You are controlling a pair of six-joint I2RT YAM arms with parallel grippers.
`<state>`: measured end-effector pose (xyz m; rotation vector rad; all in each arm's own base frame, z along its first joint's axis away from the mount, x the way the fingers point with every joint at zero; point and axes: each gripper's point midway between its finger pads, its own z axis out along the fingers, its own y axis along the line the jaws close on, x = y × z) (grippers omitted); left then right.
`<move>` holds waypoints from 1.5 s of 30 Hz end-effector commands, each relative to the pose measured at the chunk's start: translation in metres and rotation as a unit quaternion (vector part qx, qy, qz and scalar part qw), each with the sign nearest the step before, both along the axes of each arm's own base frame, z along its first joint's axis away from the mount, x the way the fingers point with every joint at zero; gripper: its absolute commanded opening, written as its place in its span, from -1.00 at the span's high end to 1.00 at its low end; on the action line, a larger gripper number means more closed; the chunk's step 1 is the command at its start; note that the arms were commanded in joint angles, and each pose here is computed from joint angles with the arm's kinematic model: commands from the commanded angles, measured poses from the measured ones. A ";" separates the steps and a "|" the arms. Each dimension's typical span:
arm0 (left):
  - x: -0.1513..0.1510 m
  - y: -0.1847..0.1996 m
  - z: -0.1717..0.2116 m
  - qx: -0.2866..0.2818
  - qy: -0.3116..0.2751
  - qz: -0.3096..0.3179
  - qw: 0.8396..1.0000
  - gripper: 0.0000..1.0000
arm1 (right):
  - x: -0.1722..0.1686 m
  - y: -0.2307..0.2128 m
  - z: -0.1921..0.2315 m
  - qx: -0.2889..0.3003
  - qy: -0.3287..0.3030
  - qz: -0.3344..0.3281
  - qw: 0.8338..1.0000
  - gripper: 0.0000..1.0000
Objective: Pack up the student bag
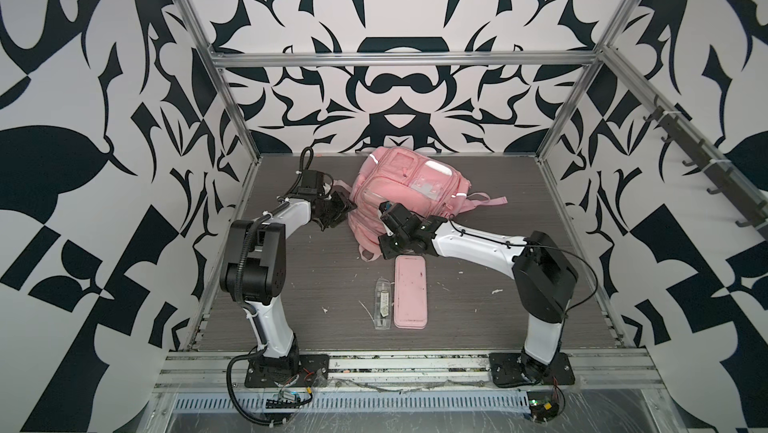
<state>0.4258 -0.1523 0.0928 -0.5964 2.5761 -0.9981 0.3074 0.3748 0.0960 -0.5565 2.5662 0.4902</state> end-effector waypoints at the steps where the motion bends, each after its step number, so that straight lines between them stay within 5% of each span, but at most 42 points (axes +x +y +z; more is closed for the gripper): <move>1: -0.022 0.001 0.020 0.004 -0.014 -0.011 1.000 -0.17 | 0.005 0.023 0.034 0.037 -0.021 0.017 0.999 1.00; 10: -0.054 -0.006 0.024 -0.014 -0.009 -0.016 1.000 -0.09 | 0.008 0.053 0.031 0.049 -0.016 0.037 0.998 1.00; 25: -0.059 -0.027 0.006 -0.020 0.011 -0.033 0.999 0.06 | 0.011 0.067 0.032 0.053 -0.015 0.045 0.997 1.00; 45: -0.058 -0.029 -0.002 -0.019 0.016 -0.045 0.999 0.96 | 0.011 0.055 0.045 0.044 -0.035 0.041 0.998 1.00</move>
